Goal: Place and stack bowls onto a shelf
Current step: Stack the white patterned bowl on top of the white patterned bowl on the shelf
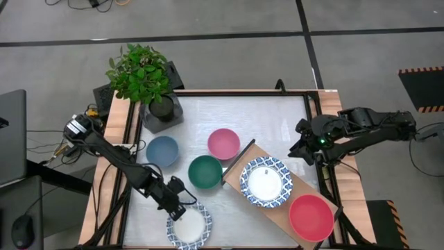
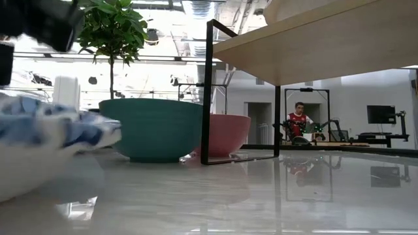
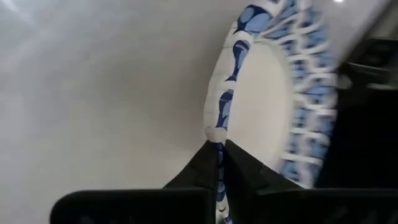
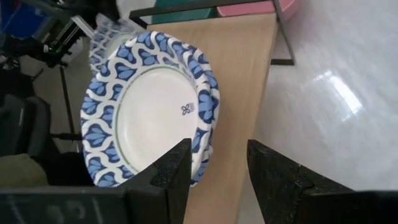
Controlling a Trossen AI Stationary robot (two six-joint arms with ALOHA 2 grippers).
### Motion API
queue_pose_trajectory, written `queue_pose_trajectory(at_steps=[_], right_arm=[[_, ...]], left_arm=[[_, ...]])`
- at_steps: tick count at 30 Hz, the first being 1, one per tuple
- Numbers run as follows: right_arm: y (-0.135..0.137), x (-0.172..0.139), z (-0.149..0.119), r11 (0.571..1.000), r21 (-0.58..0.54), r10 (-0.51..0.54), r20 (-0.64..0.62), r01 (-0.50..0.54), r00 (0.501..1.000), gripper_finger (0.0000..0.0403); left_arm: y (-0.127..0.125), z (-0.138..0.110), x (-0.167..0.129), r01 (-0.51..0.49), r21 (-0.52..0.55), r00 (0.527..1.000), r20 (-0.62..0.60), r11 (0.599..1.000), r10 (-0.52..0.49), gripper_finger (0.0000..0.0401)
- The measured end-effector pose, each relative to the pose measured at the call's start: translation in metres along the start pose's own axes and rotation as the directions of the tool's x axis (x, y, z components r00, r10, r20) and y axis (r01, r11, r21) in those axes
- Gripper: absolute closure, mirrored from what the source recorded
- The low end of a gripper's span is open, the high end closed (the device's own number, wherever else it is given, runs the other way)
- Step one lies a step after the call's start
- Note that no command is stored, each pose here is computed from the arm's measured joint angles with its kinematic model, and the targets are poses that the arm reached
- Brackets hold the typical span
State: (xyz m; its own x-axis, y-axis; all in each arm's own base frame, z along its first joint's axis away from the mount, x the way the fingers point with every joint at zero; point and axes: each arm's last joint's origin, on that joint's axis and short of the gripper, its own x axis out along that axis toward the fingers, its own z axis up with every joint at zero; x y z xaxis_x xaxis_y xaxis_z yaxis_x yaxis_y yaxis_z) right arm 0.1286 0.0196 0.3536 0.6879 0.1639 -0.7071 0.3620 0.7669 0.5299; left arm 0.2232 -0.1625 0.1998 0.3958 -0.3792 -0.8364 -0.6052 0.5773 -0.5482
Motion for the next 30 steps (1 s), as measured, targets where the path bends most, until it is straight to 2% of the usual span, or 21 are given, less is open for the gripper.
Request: queue_pose_trajectory(at_steps=[4, 7, 11, 14, 17, 21, 23, 26, 30], right_arm=[[-0.003, 0.0, 0.003, 1.0, -0.007, -0.015, 0.014, 0.015, 1.0, 0.0223], [-0.005, 0.0, 0.004, 1.0, -0.014, -0.023, 0.023, 0.024, 0.999, 0.0223], [-0.006, -0.001, 0.005, 0.998, -0.056, -0.027, 0.028, 0.028, 0.999, 0.0223], [-0.007, -0.001, 0.007, 0.997, -0.068, -0.032, 0.033, 0.034, 0.999, 0.0223], [-0.008, -0.001, 0.007, 0.997, -0.064, -0.036, 0.037, 0.039, 0.999, 0.0223], [-0.01, -0.001, 0.009, 0.998, -0.047, -0.045, 0.05, 0.048, 0.998, 0.0223], [-0.011, -0.002, 0.013, 0.998, -0.03, -0.048, 0.077, 0.051, 0.996, 0.0223], [-0.012, -0.004, 0.024, 1.0, -0.011, -0.022, 0.17, 0.025, 0.985, 0.0223], [-0.009, -0.01, 0.043, 0.998, -0.05, 0.045, 0.347, -0.03, 0.937, 0.0223]], left_arm=[[-0.017, 0.0, -0.023, 0.092, 0.008, 0.996, 0.003, 0.996, -0.092, 0.0401], [-0.023, 0.0, -0.045, 0.12, -0.013, 0.992, 0.043, 0.993, -0.12, 0.0401], [-0.032, 0.001, -0.081, 0.197, -0.035, 0.97, 0.149, 0.98, -0.19, 0.0401], [-0.036, 0.004, -0.112, 0.255, -0.041, 0.934, 0.27, 0.966, -0.235, 0.0401], [-0.034, 0.01, -0.14, 0.282, -0.082, 0.861, 0.461, 0.956, -0.215, 0.0401], [-0.035, 0.026, -0.17, 0.335, -0.109, 0.699, 0.694, 0.936, -0.17, 0.0401], [-0.039, 0.035, -0.181, 0.335, -0.094, 0.638, 0.755, 0.937, -0.153, 0.0401], [-0.045, 0.052, -0.195, 0.324, -0.067, 0.576, 0.806, 0.944, -0.14, 0.0401], [-0.053, 0.076, -0.211, 0.299, -0.014, 0.488, 0.861, 0.954, -0.141, 0.0401]])
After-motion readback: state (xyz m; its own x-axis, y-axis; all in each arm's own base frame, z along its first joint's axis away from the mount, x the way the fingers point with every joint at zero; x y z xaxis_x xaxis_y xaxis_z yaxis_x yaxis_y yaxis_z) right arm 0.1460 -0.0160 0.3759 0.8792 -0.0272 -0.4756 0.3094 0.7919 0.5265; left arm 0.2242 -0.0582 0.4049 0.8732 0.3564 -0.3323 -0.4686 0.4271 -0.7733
